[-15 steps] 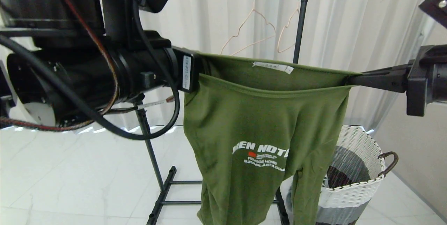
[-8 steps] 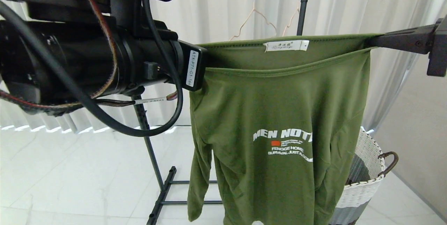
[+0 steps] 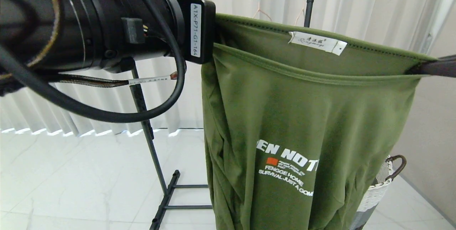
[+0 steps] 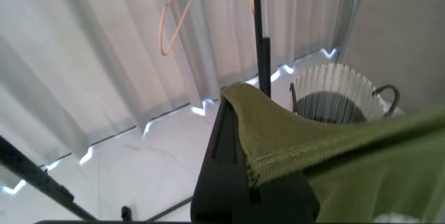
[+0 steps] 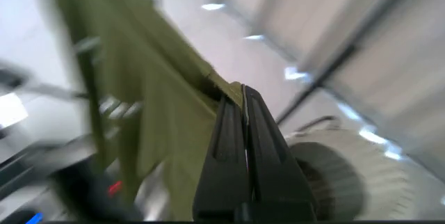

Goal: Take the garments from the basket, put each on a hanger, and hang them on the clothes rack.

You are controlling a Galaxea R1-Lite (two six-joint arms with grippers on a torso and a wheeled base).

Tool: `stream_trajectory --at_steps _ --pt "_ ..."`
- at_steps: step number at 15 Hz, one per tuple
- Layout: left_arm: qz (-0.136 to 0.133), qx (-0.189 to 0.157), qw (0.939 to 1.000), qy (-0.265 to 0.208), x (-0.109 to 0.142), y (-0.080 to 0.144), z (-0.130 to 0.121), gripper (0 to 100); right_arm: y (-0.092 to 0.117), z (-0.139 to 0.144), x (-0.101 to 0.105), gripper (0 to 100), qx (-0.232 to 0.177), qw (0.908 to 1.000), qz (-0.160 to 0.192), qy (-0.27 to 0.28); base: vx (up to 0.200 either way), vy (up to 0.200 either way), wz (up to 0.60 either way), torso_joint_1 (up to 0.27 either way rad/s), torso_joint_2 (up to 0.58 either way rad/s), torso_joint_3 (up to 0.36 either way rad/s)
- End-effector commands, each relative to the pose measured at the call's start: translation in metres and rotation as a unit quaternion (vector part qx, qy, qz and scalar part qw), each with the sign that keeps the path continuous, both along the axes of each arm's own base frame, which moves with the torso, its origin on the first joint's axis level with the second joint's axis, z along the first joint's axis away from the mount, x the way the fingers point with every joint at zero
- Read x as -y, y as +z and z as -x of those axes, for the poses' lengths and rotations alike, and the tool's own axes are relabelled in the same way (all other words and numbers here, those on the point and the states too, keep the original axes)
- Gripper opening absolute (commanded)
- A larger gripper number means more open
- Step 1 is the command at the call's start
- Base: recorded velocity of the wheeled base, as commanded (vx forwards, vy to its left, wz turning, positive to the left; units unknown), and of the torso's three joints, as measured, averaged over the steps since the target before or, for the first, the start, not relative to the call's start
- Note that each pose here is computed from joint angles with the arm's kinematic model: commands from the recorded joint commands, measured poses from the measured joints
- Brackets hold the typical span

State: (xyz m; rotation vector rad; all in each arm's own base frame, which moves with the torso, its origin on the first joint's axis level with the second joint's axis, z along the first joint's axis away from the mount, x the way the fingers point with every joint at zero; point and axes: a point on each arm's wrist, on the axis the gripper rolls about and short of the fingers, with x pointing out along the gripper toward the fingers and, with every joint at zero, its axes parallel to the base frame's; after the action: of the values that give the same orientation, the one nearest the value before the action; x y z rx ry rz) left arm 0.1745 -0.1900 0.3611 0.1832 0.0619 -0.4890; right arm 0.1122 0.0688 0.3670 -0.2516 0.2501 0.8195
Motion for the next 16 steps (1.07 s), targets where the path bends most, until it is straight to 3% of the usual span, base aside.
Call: stream_trajectory --at_steps 1,4,6,10,13,16 --pt "0.003 0.003 1.0000 0.000 0.003 0.001 -0.002 0 0.004 0.031 0.008 0 0.003 0.9979 -0.015 0.064 0.000 0.000 0.00 0.000 0.00 0.000" --pt "0.002 0.002 1.0000 -0.002 0.005 -0.002 -0.004 0 0.000 0.043 -0.004 0 -0.023 0.9882 -0.016 0.151 0.000 0.000 0.00 0.000 0.00 0.000" --pt "0.005 -0.002 1.0000 -0.001 0.006 -0.002 -0.005 0 0.002 0.045 -0.006 0 -0.041 0.9863 -0.031 0.157 0.000 0.000 0.00 0.000 0.00 0.000" --pt "0.014 -0.012 0.9998 0.000 0.004 -0.002 -0.003 0 0.002 0.049 -0.002 0 -0.039 0.9873 -0.033 0.150 0.000 0.000 0.00 0.000 0.00 0.000" --pt "-0.007 -0.069 0.9976 -0.004 -0.013 -0.004 0.019 0 -0.002 0.033 -0.008 0 -0.032 0.9980 0.000 0.054 0.000 0.000 0.00 0.000 0.00 0.000" --pt "-0.050 -0.147 0.9868 -0.047 -0.044 -0.008 0.069 0 -0.008 0.006 -0.027 0 -0.021 0.9986 0.033 -0.035 0.000 0.000 0.00 0.000 0.00 0.000"
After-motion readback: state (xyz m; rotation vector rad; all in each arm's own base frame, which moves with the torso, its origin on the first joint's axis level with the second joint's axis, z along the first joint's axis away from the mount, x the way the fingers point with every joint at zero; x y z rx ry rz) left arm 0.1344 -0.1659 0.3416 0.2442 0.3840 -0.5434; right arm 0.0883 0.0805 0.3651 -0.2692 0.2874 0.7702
